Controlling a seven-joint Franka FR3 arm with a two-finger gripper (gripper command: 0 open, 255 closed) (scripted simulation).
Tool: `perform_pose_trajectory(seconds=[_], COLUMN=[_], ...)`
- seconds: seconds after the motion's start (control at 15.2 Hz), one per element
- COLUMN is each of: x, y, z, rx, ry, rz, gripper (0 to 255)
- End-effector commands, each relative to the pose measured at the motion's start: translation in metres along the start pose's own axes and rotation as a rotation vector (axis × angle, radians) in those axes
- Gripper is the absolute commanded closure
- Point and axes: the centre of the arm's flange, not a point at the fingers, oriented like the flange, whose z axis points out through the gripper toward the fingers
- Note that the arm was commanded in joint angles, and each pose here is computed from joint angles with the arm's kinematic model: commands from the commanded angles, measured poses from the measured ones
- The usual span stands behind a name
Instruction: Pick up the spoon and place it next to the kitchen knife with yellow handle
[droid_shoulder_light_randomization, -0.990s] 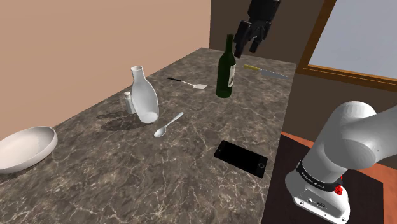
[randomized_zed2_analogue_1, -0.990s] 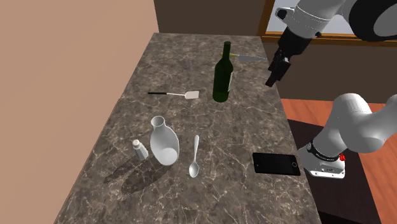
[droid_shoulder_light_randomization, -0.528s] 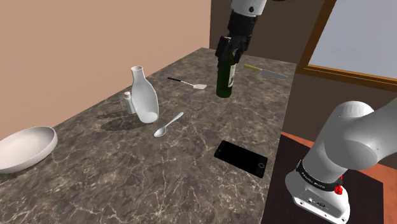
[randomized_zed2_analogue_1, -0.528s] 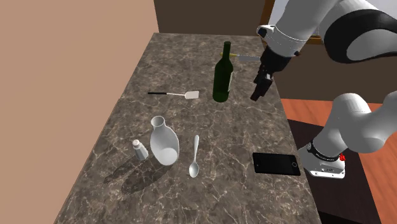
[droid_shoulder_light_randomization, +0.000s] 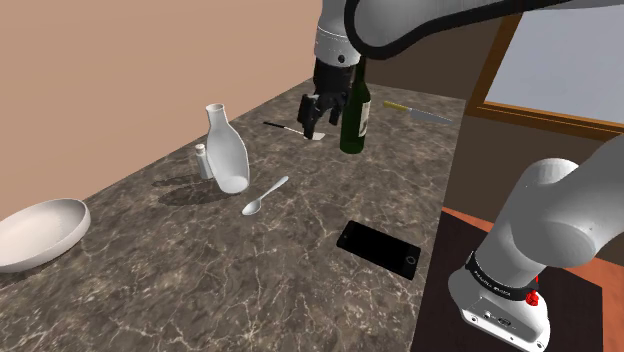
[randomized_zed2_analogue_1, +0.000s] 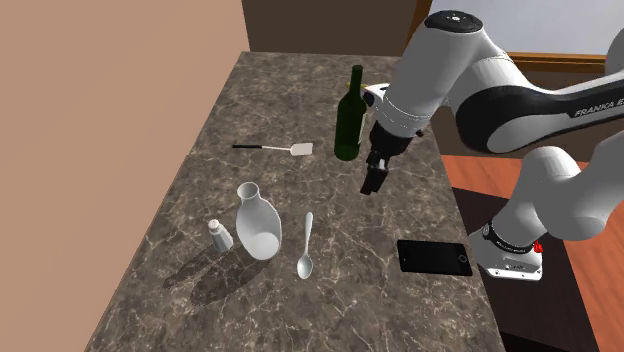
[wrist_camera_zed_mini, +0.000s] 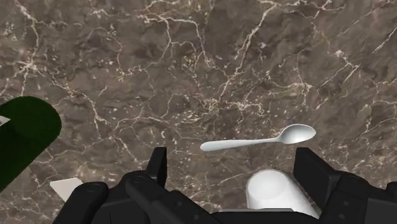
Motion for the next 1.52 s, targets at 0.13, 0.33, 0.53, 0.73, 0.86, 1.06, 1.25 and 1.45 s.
perform_pose_trajectory(seconds=[0.13, 0.33, 0.53, 0.73, 0.86, 1.06, 1.25, 1.45], x=[0.02, 0.035, 0.049, 0.062, 0.071, 0.083, 0.09, 0.09], y=[-0.033, -0.058, -0.083, -0.108, -0.125, -0.151, -0.168, -0.167], z=[0.038, 0.066, 0.095, 0.123, 0.142, 0.17, 0.195, 0.211], rx=[-0.004, -0.009, -0.013, -0.017, -0.02, -0.024, -0.027, -0.027], ry=[-0.004, -0.009, -0.013, -0.017, -0.019, -0.024, -0.026, -0.026], rz=[-0.032, -0.056, -0.081, -0.105, -0.121, -0.145, -0.16, -0.16], gripper=[0, 0, 0, 0, 0, 0, 0, 0])
